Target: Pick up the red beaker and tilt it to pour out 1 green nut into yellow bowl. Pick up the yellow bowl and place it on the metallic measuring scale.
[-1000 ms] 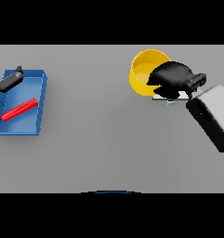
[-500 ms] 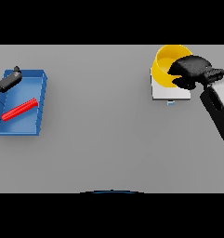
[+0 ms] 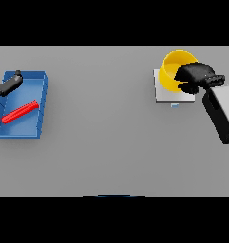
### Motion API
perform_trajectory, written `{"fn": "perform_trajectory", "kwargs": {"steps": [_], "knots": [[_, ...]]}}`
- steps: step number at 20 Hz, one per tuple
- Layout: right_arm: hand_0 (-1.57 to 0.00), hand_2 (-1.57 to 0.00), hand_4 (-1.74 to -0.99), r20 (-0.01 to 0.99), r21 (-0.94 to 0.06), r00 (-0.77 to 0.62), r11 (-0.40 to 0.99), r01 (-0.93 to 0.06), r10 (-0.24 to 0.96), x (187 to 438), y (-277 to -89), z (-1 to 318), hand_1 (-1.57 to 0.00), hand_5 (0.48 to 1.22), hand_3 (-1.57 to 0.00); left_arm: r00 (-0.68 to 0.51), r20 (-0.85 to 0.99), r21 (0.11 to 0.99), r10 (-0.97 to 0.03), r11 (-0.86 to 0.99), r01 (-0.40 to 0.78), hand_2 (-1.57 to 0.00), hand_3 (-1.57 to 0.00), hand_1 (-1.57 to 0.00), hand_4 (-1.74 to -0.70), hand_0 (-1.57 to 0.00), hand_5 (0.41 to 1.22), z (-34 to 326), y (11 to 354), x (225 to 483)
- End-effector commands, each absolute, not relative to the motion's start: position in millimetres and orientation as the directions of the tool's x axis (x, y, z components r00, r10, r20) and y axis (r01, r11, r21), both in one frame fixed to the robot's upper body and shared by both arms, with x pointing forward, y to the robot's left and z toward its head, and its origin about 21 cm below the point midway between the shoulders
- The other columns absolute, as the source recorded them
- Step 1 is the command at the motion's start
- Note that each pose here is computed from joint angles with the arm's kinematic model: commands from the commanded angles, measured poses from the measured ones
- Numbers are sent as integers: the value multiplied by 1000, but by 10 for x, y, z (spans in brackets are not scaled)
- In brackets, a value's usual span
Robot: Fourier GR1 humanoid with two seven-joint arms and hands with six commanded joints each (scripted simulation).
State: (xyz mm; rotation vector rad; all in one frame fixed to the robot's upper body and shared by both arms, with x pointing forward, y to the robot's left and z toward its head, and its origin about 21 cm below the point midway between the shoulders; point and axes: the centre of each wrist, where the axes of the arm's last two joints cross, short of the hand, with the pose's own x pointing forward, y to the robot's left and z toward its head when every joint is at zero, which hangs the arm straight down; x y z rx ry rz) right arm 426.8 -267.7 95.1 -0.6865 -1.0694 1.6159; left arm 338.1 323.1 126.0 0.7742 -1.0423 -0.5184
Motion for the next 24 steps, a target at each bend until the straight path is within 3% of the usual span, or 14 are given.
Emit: {"fn": "perform_trajectory", "kwargs": {"steps": [1, 5, 7, 8, 9, 10, 12, 15, 19, 24], "knots": [[-1571, -1565, -1727, 74, -893, -293, -68, -445, 953, 4278, -2665, 924, -1499, 1221, -1500, 421, 571, 771, -705, 636, 21, 1, 1, 1, -796, 1, 729, 1270, 3218, 3400], [-1548, -1568, -1721, 84, -894, -288, -55, -445, 954, 4316, -2708, 898, -1420, 1221, -1481, 414, 576, 769, -705, 639, 19, 1, 1, 1, -806, 1, 734, 1306, 3187, 3422], [-1536, -1569, -1728, 100, -882, -281, -46, -469, 955, 4333, -2728, 903, -1411, 1221, -1165, 413, 572, 772, -709, 636, 22, 1, 1, 1, -811, 1, 740, 1288, 3219, 3416], [-1543, -1496, -1659, 107, -876, -262, -34, -481, 959, 4342, -2705, 900, -1443, 1221, -1022, 415, 574, 767, -706, 641, 31, 1, 1, 1, -813, 1, 745, 1278, 3167, 3447], [-1525, -1348, -1596, 122, -871, -261, -23, -491, 958, 4340, -2736, 898, -1350, 1134, -907, 417, 571, 768, -707, 640, 34, 1, 1, 1, -812, 1, 745, 1273, 3172, 3445], [-1219, -1132, -1548, 126, -867, -253, -17, -498, 959, 4347, -2717, 881, -1083, 1053, -824, 416, 572, 768, -707, 640, 30, 1, 1, 1, -812, 1, 744, 1270, 3164, 3449], [-780, -810, -1470, 140, -862, -262, -13, -507, 955, 4347, -2737, 884, -692, 928, -711, 426, 568, 769, -704, 638, 28, 1, 1, 1, -812, 1, 745, 1282, 3152, 3472], [-399, -518, -1410, 133, -852, -247, -17, -523, 960, 4353, -2704, 843, -354, 821, -604, 425, 563, 774, -709, 632, 30, 1, 1, 1, -806, 1, 738, 1274, 3142, 3504], [-163, -288, -1356, 120, -846, -278, -48, -532, 953, 4385, -2725, 848, -144, 755, -475, 422, 569, 768, -706, 639, 35, 1, 1, 1, -812, 1, 736, 1248, 3172, 3526], [-53, -115, -1308, 99, -838, -291, -78, -539, 952, 4416, -2700, 849, -47, 733, -348, 409, 586, 759, -700, 651, 28, 1, 1, 1, -821, 1, 734, 1267, 3161, 3487]]}}
